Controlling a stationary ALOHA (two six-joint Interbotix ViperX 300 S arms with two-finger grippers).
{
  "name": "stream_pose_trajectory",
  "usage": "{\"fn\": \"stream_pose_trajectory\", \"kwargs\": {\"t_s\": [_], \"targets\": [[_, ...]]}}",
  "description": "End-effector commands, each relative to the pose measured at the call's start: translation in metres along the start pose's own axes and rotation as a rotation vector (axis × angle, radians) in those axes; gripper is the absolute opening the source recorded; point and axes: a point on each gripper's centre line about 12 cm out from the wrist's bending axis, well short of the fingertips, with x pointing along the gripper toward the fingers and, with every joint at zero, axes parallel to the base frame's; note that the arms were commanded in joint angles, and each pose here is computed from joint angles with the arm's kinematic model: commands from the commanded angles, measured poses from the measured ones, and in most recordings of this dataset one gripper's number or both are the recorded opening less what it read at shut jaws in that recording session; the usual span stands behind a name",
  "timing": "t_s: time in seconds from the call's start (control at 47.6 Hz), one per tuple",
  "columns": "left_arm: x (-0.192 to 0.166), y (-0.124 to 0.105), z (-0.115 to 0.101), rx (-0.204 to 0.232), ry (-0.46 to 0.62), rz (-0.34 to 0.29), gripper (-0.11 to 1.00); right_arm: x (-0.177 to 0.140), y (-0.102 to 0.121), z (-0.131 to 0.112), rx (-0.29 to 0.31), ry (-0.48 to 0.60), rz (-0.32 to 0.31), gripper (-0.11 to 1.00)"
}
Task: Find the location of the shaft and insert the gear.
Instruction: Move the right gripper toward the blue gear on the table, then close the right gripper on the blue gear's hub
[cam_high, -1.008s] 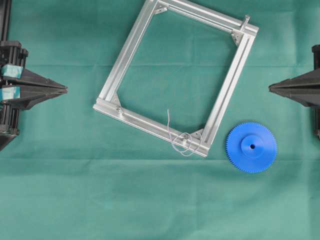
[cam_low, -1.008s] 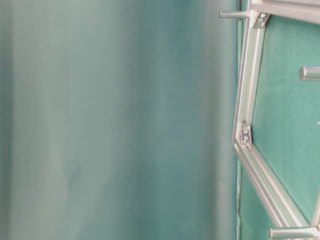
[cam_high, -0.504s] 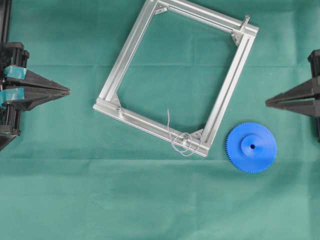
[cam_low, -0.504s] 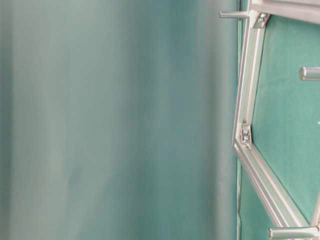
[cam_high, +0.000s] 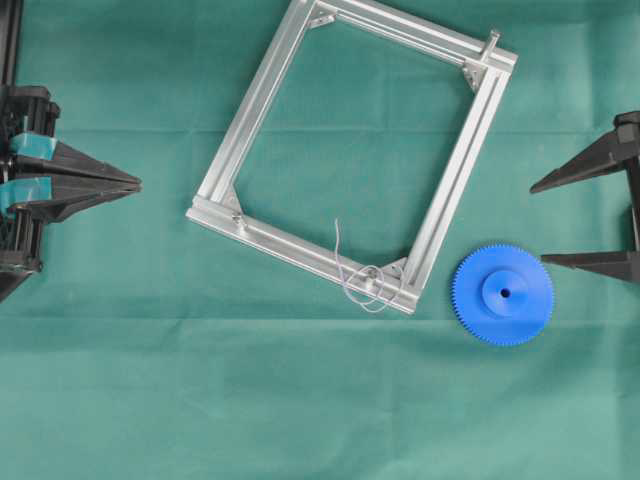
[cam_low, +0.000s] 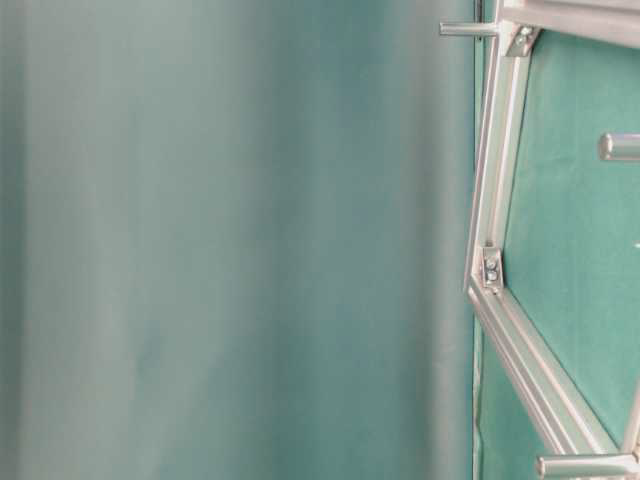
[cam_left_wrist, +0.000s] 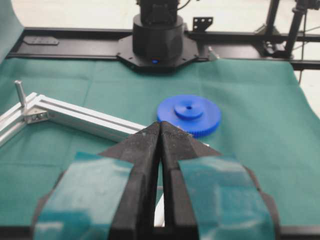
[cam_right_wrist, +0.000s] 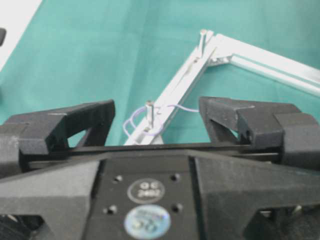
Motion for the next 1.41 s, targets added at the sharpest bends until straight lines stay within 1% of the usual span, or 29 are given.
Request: {"fn": "stream_pose_trajectory", "kwargs": {"t_s": [0.0, 0.168, 0.231, 0.315, 0.399, 0.756, 0.819, 0.903, 1.134, 1.387], "targets": [[0.003, 0.001, 0.009, -0.002, -0.020, 0.003, 0.01, 0.001, 0.002, 0.012, 0.007, -0.015, 0.004, 0.93], [0.003, 0.001, 0.009, -0.002, -0.020, 0.003, 0.01, 0.003, 0.002, 0.012, 0.008, 0.025, 0.000, 0.93], [0.003, 0.001, 0.009, -0.002, -0.020, 0.005, 0.01, 0.004, 0.002, 0.010, 0.022, 0.052, -0.003, 0.93], [0.003, 0.001, 0.008, 0.000, -0.015, 0.003, 0.01, 0.007, 0.002, 0.007, 0.055, 0.089, -0.007, 0.93], [0.003, 0.001, 0.008, 0.000, -0.011, 0.004, 0.01, 0.012, 0.003, 0.001, 0.085, 0.149, -0.011, 0.93], [0.003, 0.001, 0.008, -0.005, -0.011, 0.003, 0.01, 0.044, 0.023, -0.020, 0.147, 0.363, 0.017, 0.93], [0.003, 0.001, 0.008, -0.005, -0.011, 0.005, 0.01, 0.051, 0.027, -0.024, 0.170, 0.416, 0.011, 0.93], [0.003, 0.001, 0.008, -0.006, -0.011, 0.003, 0.01, 0.058, 0.031, -0.028, 0.186, 0.481, -0.002, 0.93], [0.003, 0.001, 0.006, -0.006, -0.006, 0.003, 0.01, 0.077, 0.036, -0.040, 0.198, 0.654, -0.053, 0.93], [0.003, 0.001, 0.006, -0.006, -0.005, 0.003, 0.01, 0.087, 0.037, -0.049, 0.191, 0.730, -0.077, 0.93]]}}
